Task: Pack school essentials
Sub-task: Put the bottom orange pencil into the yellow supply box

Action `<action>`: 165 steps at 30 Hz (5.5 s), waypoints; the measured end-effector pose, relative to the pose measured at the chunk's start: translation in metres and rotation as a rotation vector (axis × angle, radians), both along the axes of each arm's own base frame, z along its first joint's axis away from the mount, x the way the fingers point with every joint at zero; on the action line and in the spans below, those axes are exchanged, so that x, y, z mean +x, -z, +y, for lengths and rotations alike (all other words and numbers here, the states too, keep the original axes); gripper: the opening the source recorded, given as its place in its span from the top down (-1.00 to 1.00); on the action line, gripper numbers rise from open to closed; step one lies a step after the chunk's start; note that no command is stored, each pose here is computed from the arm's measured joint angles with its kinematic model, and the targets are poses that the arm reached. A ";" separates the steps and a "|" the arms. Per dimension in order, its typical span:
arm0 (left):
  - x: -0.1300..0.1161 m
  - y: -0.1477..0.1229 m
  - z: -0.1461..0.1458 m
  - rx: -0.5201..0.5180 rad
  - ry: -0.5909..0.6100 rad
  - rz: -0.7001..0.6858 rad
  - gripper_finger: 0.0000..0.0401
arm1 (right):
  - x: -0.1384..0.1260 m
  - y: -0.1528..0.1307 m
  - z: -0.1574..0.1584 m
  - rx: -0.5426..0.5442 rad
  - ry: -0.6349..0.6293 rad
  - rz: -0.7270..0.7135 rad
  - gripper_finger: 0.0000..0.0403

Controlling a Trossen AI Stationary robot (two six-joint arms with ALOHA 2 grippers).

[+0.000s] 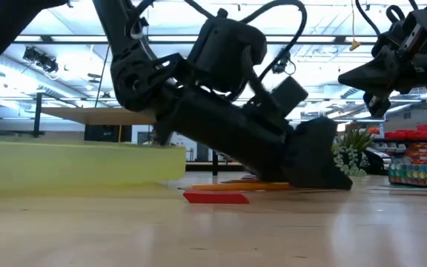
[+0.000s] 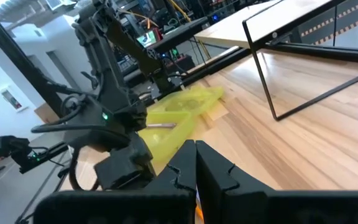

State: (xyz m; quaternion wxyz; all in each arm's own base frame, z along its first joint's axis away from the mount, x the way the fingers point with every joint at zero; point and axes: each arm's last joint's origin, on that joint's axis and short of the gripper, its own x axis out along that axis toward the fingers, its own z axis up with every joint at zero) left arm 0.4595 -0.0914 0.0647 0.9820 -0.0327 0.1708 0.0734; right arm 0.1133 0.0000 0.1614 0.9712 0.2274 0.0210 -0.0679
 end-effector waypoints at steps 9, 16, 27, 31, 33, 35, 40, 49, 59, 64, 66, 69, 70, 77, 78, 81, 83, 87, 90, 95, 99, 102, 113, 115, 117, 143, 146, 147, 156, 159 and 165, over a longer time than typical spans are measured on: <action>0.005 -0.001 -0.004 0.015 0.017 -0.005 0.17 | 0.000 0.001 0.000 -0.001 0.000 0.007 0.95; 0.003 0.003 -0.003 -0.016 -0.007 0.053 0.40 | 0.000 0.001 0.000 -0.001 0.000 0.007 0.95; 0.002 0.004 -0.003 -0.062 -0.026 0.069 0.87 | 0.000 0.001 0.000 -0.001 0.000 0.007 0.95; 0.002 0.004 -0.003 -0.059 -0.026 0.070 0.87 | 0.000 0.001 0.000 -0.001 0.000 0.007 0.95; 0.002 0.005 -0.003 -0.057 -0.030 0.068 0.86 | 0.000 0.001 0.000 -0.001 0.000 0.007 0.95; 0.002 0.004 -0.003 -0.057 -0.030 0.067 0.86 | 0.000 0.001 0.000 -0.001 0.000 0.007 0.95; 0.002 0.002 -0.003 -0.058 -0.029 0.066 0.88 | 0.000 0.001 0.000 -0.001 0.000 0.007 0.95; 0.002 -0.005 -0.003 -0.016 -0.010 0.068 0.87 | 0.000 0.001 0.000 -0.001 0.000 0.007 0.95; 0.003 -0.021 0.004 -0.035 -0.026 0.058 0.83 | 0.000 0.001 0.000 -0.001 0.000 0.010 0.95; 0.006 -0.028 0.004 -0.049 -0.010 0.054 0.86 | 0.000 0.001 0.000 -0.001 0.000 0.010 0.95; 0.009 -0.032 0.003 -0.052 -0.009 0.045 0.85 | 0.000 0.001 0.000 -0.001 0.000 0.010 0.95; 0.014 -0.039 0.002 -0.054 -0.008 0.031 0.82 | 0.000 0.001 0.000 -0.001 0.000 0.010 0.95; 0.016 -0.042 0.002 -0.055 -0.008 0.029 0.82 | 0.000 0.001 0.000 0.000 0.000 0.010 0.95; 0.029 -0.058 0.002 -0.051 -0.015 0.053 0.84 | 0.000 0.001 0.000 -0.001 0.000 0.010 0.95; 0.029 -0.060 0.002 -0.058 -0.017 0.048 0.83 | 0.000 0.001 0.000 -0.001 0.000 0.010 0.95; 0.030 -0.064 0.004 -0.079 -0.029 0.034 0.79 | 0.000 0.001 0.000 -0.001 0.000 0.010 0.95; 0.031 -0.068 0.005 -0.093 -0.036 0.016 0.80 | 0.000 0.001 0.000 -0.001 0.000 0.010 0.95; 0.030 -0.082 0.007 -0.111 -0.042 -0.014 0.84 | 0.000 0.001 0.000 -0.001 0.000 0.014 0.95; 0.029 -0.096 0.009 -0.116 -0.045 -0.040 0.84 | 0.000 0.002 0.000 -0.001 0.000 0.018 0.95; 0.024 -0.118 0.015 -0.113 -0.081 -0.045 0.80 | 0.000 0.002 0.000 -0.001 0.000 0.026 0.95; 0.020 -0.135 0.017 -0.108 -0.100 -0.066 0.82 | 0.000 0.002 0.000 -0.001 0.000 0.025 0.95; 0.018 -0.142 0.017 -0.107 -0.105 -0.078 0.84 | 0.000 0.003 0.000 -0.002 -0.001 0.029 0.95; 0.009 -0.158 0.016 -0.069 -0.123 -0.064 0.83 | 0.000 0.003 0.000 -0.002 0.000 0.033 0.95; 0.007 -0.160 0.014 -0.064 -0.118 -0.049 0.84 | 0.000 0.003 0.000 -0.002 0.000 0.033 0.95; 0.005 -0.162 0.012 -0.060 -0.122 -0.053 0.83 | 0.000 0.004 0.000 -0.002 -0.001 0.038 0.95; -0.019 -0.155 -0.023 0.062 -0.067 0.188 0.81 | -0.001 0.006 0.000 -0.003 0.000 0.061 0.95; -0.023 -0.158 -0.024 0.070 -0.062 0.210 0.78 | -0.001 0.006 0.000 -0.003 0.000 0.061 0.95; -0.026 -0.160 -0.023 0.078 -0.061 0.227 0.78 | -0.001 0.006 0.000 -0.003 0.000 0.061 0.95; -0.039 -0.170 -0.022 0.130 -0.044 0.311 0.82 | -0.001 0.007 0.000 -0.003 -0.001 0.074 0.95; -0.043 -0.169 -0.024 0.142 -0.039 0.342 0.80 | -0.001 0.007 0.000 -0.004 -0.001 0.076 0.95; -0.054 -0.171 -0.030 0.170 -0.031 0.413 0.79 | -0.001 0.008 0.000 -0.004 0.000 0.081 0.95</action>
